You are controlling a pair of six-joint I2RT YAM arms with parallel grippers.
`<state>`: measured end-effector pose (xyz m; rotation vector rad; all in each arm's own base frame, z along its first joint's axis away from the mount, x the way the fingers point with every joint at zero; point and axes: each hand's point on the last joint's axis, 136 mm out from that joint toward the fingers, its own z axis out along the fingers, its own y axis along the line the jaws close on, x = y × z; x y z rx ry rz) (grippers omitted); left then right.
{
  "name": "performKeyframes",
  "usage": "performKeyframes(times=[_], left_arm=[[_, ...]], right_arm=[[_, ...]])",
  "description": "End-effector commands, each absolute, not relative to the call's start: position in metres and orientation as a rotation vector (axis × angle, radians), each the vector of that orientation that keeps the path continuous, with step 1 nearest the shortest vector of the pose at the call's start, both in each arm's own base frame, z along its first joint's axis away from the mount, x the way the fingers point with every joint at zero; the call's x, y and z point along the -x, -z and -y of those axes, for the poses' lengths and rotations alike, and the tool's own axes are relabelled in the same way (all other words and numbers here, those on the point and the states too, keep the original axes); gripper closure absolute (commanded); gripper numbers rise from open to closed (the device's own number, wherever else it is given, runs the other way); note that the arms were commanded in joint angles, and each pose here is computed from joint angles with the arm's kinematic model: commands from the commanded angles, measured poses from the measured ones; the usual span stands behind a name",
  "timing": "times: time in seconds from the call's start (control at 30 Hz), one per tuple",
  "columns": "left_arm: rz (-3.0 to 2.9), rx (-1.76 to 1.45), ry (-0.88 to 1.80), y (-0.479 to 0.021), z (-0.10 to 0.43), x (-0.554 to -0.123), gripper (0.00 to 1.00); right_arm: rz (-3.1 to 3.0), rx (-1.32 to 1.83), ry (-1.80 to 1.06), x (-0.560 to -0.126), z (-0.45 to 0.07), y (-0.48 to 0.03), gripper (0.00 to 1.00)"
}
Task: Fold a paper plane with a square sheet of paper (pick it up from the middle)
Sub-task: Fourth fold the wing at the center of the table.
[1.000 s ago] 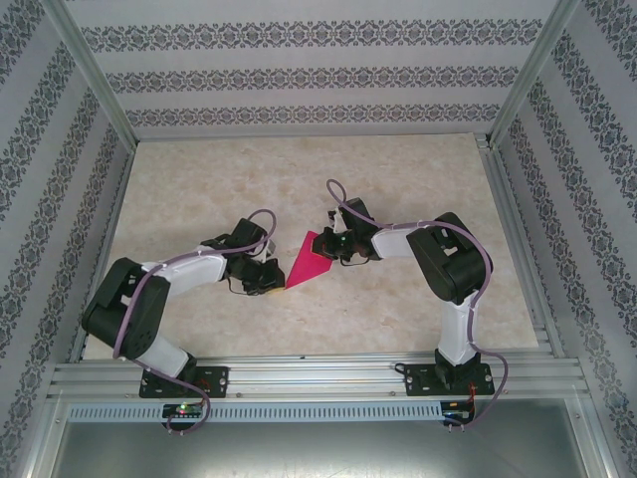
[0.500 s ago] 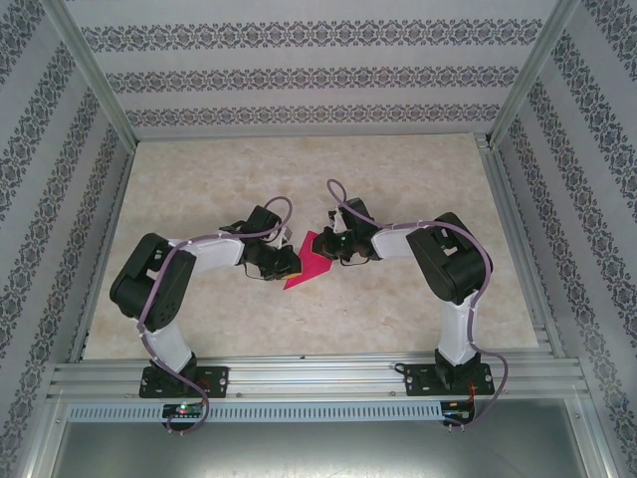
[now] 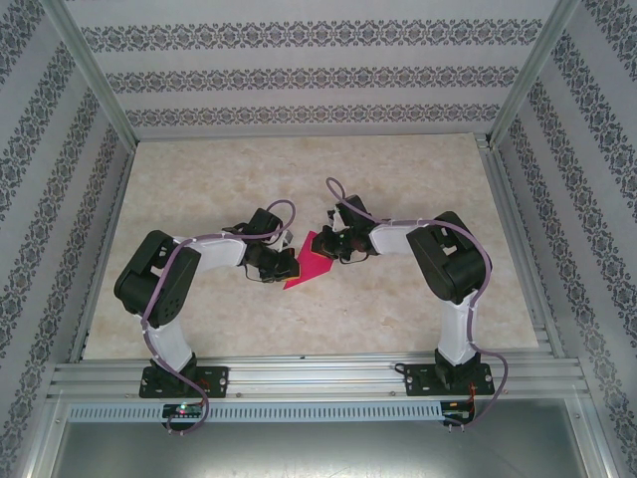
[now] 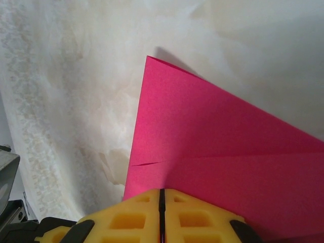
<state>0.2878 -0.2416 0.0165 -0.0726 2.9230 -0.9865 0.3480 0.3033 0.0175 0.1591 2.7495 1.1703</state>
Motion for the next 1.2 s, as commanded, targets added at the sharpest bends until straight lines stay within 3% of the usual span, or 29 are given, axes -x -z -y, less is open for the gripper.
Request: performKeyframes(times=[0.0,0.47,0.73,1.17], left_arm=[[-3.072,0.091,0.776,0.022,0.219,-0.264,0.94],[-3.075,0.111,0.767,0.023,0.219,-0.265,0.96],[-3.107,0.104,0.758,0.025,0.221,-0.265,1.00],[-3.103,0.107,0.778,0.024,0.223,-0.266,1.00]], right_arm=[[-2.815,-0.156,-1.082,-0.337,-0.296,-0.019,0.90],[-2.739,-0.128,-1.212,-0.321,-0.333,-0.027,0.96],[-2.785,-0.267,-1.010,-0.319,-0.291,0.024,0.96],[-2.736,-0.388,-0.961,-0.360,-0.236,0.025,0.94]])
